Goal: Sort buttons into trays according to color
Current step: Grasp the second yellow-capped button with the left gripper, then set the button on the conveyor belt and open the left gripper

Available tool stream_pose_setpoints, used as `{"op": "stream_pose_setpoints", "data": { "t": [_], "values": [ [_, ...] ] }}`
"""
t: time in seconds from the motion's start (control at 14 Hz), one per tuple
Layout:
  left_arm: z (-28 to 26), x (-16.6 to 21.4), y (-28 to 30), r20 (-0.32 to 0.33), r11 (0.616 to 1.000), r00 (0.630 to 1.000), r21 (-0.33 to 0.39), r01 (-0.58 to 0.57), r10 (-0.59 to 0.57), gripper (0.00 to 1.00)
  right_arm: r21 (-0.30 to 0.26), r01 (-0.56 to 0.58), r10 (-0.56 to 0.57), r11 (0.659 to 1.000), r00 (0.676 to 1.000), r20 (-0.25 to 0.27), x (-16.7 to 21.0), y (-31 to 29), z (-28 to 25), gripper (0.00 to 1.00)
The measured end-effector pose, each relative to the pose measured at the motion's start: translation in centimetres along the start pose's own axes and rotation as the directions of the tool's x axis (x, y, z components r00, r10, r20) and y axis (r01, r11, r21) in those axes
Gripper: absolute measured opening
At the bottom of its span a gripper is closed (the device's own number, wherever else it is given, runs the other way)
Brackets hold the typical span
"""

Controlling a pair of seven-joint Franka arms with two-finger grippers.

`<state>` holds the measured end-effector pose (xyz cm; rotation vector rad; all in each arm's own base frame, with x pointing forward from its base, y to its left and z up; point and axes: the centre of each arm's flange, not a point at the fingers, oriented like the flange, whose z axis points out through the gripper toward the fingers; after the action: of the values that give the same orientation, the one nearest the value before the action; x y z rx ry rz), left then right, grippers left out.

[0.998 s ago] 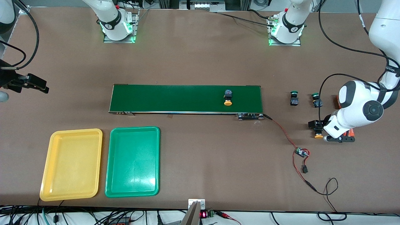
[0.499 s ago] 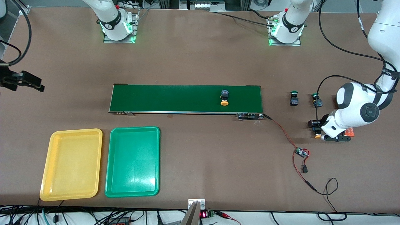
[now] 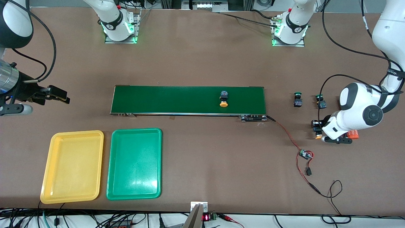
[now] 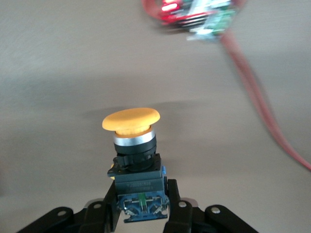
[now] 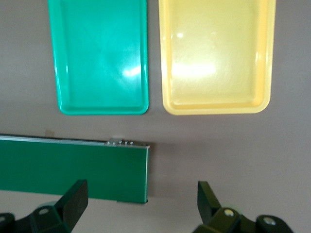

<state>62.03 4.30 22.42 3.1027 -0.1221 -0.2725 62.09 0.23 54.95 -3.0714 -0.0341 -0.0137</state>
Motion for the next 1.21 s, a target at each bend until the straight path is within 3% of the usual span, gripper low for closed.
{"op": "stream_pose_setpoints", "data": {
  "t": [0.21, 0.43, 0.71, 0.93, 1.14, 1.21],
  "values": [
    [-4.5, -0.9, 7.5, 0.039, 0.999, 0.999, 0.02, -0.025, 0.025, 0.41, -0.008, -0.014, 0.014, 1.0, 1.0, -0.025, 0.2, 1.0, -0.5, 1.0],
    [-5.5, -2.9, 16.4, 0.055, 1.0, 0.998, 0.007, -0.011, 0.011, 0.41, -0.016, -0.012, 0.011, 1.0, 0.999, -0.051, 0.4, 1.1, -0.8, 1.0],
    [-3.7, -6.8, 25.0, 0.044, 1.0, 0.999, -0.024, 0.0, 0.001, 0.41, -0.017, -0.002, 0.001, 1.0, 0.999, -0.051, 0.5, 0.5, -0.8, 1.0],
    [-1.4, -9.1, 30.3, -0.007, 0.997, 1.0, -0.081, 0.01, -0.01, 0.41, -0.062, 0.001, -0.004, 0.998, 0.999, -0.054, 0.3, 1.1, -1.1, 1.0],
    [0.4, -12.0, 34.8, 0.0, 0.995, 0.999, -0.089, 0.034, -0.035, 0.41, -0.081, -0.016, 0.012, 0.997, 0.999, -0.044, -0.3, 2.4, -1.8, 1.0],
    [0.5, -12.3, 35.2, 0.004, 0.995, 0.999, -0.087, 0.053, -0.053, 0.48, -0.079, -0.015, 0.013, 0.997, 1.0, -0.025, -0.5, 2.3, -1.8, 1.0]
  ]
}}
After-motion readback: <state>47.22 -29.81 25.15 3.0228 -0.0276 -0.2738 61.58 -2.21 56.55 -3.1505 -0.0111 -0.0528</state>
